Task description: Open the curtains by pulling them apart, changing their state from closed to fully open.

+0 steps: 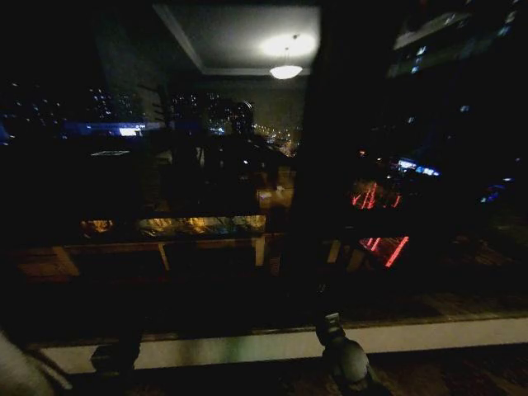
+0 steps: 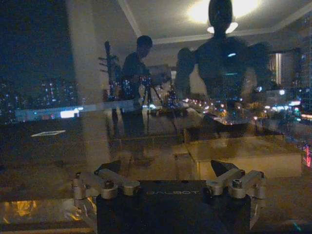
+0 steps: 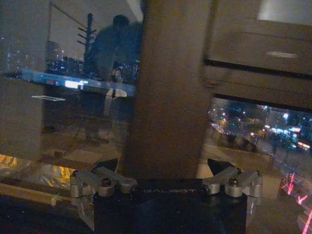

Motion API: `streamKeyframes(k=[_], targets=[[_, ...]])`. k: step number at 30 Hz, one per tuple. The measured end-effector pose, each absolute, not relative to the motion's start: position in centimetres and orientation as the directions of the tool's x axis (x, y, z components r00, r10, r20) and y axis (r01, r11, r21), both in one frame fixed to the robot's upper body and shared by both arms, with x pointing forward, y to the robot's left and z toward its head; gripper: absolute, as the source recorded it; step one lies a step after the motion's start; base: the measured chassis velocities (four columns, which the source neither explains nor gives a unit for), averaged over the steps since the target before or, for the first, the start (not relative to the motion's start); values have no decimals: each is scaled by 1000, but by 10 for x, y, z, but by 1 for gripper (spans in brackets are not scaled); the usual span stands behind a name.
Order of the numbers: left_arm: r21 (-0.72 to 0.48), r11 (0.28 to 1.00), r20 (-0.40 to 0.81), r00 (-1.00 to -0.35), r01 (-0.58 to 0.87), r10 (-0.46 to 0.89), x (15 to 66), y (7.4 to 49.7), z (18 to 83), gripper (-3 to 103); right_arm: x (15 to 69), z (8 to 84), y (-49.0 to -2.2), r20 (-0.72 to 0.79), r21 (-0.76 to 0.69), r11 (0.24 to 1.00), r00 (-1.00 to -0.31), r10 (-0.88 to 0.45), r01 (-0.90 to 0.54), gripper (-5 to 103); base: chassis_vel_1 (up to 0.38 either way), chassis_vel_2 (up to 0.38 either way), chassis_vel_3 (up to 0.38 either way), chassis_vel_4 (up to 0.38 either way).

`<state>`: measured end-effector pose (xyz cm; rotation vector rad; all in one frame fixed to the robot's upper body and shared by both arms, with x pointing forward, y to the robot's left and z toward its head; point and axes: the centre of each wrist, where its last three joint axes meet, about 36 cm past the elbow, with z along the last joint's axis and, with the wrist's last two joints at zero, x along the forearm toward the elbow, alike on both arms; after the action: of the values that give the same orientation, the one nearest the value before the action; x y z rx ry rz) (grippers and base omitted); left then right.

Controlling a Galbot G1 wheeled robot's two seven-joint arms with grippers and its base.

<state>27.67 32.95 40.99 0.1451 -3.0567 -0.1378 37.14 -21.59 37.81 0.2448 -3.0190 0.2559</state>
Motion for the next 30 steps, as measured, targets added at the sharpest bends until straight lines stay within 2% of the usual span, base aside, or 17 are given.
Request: streamKeyframes(k=[30], targets=[[89, 992, 76, -992, -92, -99, 270, 330, 401, 100, 367, 376, -212, 121, -169, 971, -981, -149, -168, 100, -107, -404, 102, 403]])
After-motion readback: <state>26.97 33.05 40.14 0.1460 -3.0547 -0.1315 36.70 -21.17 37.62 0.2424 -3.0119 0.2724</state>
